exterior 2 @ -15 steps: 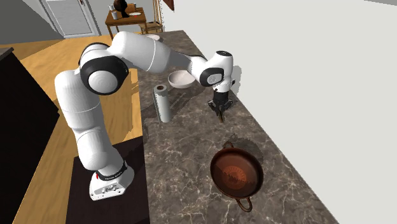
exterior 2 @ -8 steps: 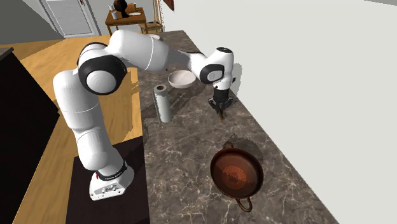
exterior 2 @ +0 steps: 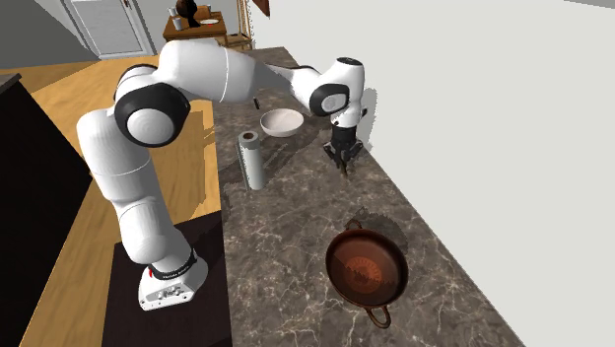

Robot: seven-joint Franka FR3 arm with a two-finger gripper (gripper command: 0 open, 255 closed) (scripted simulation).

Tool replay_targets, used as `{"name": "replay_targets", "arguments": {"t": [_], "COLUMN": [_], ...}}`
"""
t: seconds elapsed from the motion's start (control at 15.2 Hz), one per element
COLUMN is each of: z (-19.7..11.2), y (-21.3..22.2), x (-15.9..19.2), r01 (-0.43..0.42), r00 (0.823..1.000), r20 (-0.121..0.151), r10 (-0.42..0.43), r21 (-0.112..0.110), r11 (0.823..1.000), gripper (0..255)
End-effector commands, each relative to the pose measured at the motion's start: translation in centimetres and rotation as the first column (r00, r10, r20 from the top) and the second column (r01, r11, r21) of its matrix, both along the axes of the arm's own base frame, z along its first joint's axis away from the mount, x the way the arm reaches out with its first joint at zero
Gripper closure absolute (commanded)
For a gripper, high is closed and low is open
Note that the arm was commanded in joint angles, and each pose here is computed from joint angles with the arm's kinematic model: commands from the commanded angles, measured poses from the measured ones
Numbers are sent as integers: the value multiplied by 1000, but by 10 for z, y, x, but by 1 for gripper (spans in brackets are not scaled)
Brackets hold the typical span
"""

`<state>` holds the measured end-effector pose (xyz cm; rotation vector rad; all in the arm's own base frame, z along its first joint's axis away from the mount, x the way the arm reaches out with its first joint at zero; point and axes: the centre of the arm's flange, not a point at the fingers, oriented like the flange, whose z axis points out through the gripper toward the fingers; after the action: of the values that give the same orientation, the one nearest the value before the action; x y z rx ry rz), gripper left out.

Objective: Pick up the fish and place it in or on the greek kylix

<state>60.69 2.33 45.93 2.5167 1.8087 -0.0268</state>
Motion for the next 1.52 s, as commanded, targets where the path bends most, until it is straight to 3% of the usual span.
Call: {"name": "replay_targets", "arguments": {"t": [0.0, 1.32, 1.45], "z": [11, 112, 112], "y": [1, 1, -24], "x": [0, 0, -10], "r01": [0, 0, 0], "r00": [1000, 1000, 1000], "r20": [0, 0, 0], "r10": [0, 0, 0], "r21": [0, 0, 0], "r11": [1000, 1000, 1000], "gripper": [255, 255, 255]}}
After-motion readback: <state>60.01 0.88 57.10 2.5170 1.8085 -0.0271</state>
